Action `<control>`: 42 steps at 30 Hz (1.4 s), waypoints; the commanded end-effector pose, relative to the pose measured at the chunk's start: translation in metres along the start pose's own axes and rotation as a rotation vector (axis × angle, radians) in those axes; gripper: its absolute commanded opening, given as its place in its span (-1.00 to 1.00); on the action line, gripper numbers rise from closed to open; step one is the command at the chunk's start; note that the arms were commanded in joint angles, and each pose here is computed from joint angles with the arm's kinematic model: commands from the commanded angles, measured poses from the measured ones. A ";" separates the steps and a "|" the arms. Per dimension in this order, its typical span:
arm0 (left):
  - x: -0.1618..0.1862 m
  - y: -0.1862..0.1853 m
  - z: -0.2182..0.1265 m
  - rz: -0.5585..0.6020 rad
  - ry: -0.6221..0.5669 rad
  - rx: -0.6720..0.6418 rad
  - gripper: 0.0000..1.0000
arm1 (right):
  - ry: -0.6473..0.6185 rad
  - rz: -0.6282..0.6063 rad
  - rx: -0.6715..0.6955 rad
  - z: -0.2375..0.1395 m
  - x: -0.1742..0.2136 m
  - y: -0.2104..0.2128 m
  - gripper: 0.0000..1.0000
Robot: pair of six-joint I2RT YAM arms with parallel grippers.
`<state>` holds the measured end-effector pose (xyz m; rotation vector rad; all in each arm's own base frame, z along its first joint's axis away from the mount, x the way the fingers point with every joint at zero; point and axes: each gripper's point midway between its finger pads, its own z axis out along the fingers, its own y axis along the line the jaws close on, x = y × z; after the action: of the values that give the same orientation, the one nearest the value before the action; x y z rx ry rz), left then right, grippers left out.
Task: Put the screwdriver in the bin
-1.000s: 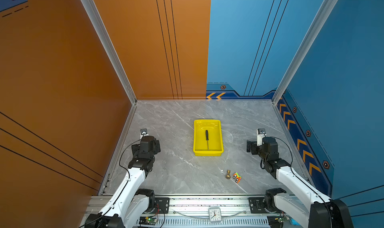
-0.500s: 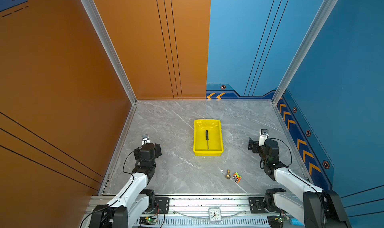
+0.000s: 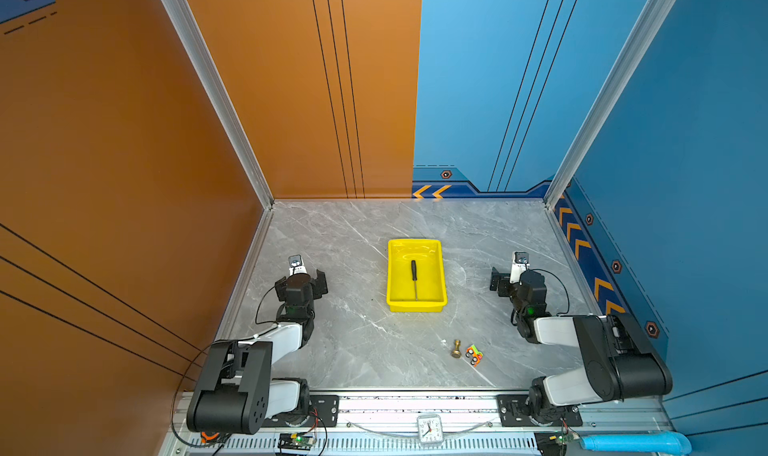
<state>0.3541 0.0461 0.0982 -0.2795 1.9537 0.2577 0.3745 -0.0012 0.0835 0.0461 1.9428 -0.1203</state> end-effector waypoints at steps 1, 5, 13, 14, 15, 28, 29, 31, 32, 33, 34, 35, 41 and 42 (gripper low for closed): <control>-0.024 -0.008 0.008 -0.005 -0.081 0.031 0.96 | -0.087 0.047 0.053 0.002 -0.020 -0.011 1.00; -0.017 -0.013 0.017 0.007 -0.085 0.041 0.96 | -0.079 0.060 0.087 0.008 -0.017 -0.016 1.00; -0.008 -0.021 0.027 0.029 -0.095 0.055 0.96 | -0.049 0.079 0.117 0.012 -0.016 -0.023 1.00; -0.009 -0.022 0.027 0.040 -0.099 0.054 0.96 | -0.046 0.081 0.116 0.013 -0.016 -0.023 1.00; -0.009 -0.022 0.027 0.040 -0.092 0.054 0.96 | -0.045 0.085 0.114 0.013 -0.016 -0.024 1.00; -0.009 -0.028 0.027 0.074 -0.094 0.051 0.96 | -0.042 0.084 0.116 0.013 -0.016 -0.024 0.99; -0.008 -0.028 0.027 0.074 -0.093 0.051 0.96 | -0.041 0.084 0.116 0.013 -0.015 -0.024 1.00; -0.009 -0.028 0.027 0.074 -0.095 0.052 0.96 | -0.042 0.084 0.117 0.013 -0.016 -0.024 1.00; -0.010 -0.029 0.027 0.073 -0.096 0.052 0.96 | -0.040 0.084 0.117 0.013 -0.015 -0.024 1.00; -0.009 -0.029 0.027 0.073 -0.095 0.055 0.96 | -0.041 0.084 0.116 0.014 -0.015 -0.024 1.00; -0.008 -0.029 0.026 0.076 -0.093 0.056 0.96 | -0.040 0.083 0.116 0.013 -0.015 -0.024 1.00; -0.009 -0.030 0.026 0.078 -0.095 0.057 0.96 | -0.041 0.084 0.115 0.014 -0.015 -0.024 1.00; -0.009 -0.030 0.026 0.077 -0.096 0.057 0.96 | -0.041 0.084 0.115 0.014 -0.015 -0.024 1.00; -0.009 -0.030 0.026 0.079 -0.096 0.056 0.96 | -0.041 0.084 0.115 0.014 -0.015 -0.024 1.00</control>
<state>0.3821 0.0289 0.0855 -0.1647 1.9080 0.2548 0.3885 -0.0208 0.0965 0.1678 1.8785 -0.1651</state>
